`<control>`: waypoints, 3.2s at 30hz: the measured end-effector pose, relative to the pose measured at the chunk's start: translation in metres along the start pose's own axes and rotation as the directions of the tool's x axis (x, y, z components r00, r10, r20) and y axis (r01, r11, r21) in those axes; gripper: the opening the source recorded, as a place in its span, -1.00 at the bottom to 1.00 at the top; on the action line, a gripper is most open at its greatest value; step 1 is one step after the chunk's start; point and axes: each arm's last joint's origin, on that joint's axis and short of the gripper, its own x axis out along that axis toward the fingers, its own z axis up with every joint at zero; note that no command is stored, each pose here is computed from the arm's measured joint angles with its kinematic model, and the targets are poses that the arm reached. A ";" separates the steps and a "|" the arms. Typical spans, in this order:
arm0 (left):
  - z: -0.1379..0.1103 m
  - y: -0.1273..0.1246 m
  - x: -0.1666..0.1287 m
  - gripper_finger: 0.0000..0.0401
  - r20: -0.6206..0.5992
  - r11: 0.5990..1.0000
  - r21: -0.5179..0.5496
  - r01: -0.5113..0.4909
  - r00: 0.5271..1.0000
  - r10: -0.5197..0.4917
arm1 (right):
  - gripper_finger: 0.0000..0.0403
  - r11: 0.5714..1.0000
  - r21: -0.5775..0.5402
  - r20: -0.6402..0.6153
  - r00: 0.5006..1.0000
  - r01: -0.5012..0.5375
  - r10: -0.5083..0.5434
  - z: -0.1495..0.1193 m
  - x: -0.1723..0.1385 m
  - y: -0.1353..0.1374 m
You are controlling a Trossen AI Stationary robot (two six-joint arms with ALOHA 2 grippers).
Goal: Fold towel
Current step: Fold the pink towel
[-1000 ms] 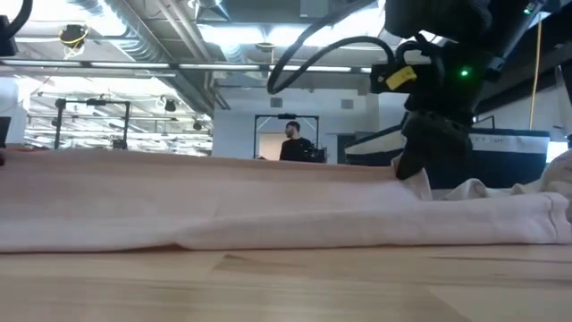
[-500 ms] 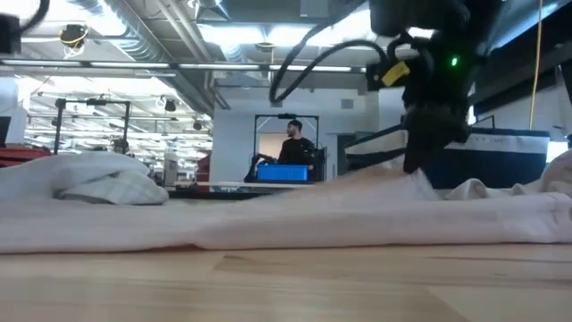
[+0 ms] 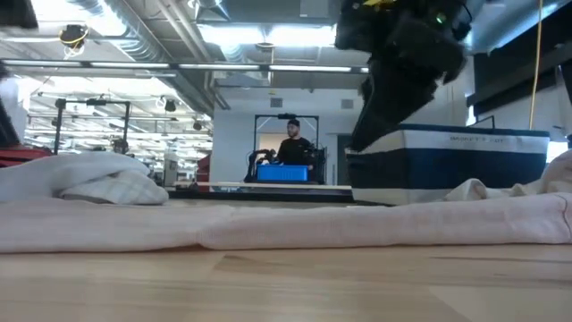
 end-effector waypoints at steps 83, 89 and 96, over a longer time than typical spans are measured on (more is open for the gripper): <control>0.019 0.068 0.055 -0.27 -0.165 0.907 -0.418 0.043 0.979 -0.123 | 0.08 0.926 0.334 0.260 0.928 0.173 -0.267 -0.045 0.041 0.056; 0.019 0.065 0.058 -0.38 -0.158 0.915 -0.400 0.060 0.979 -0.133 | 0.08 0.926 0.334 0.260 0.928 0.174 -0.267 -0.045 0.041 0.056; 0.019 0.065 0.058 -0.90 -0.157 0.923 -0.379 0.060 0.979 -0.128 | 0.08 0.926 0.334 0.260 0.928 0.174 -0.268 -0.045 0.041 0.056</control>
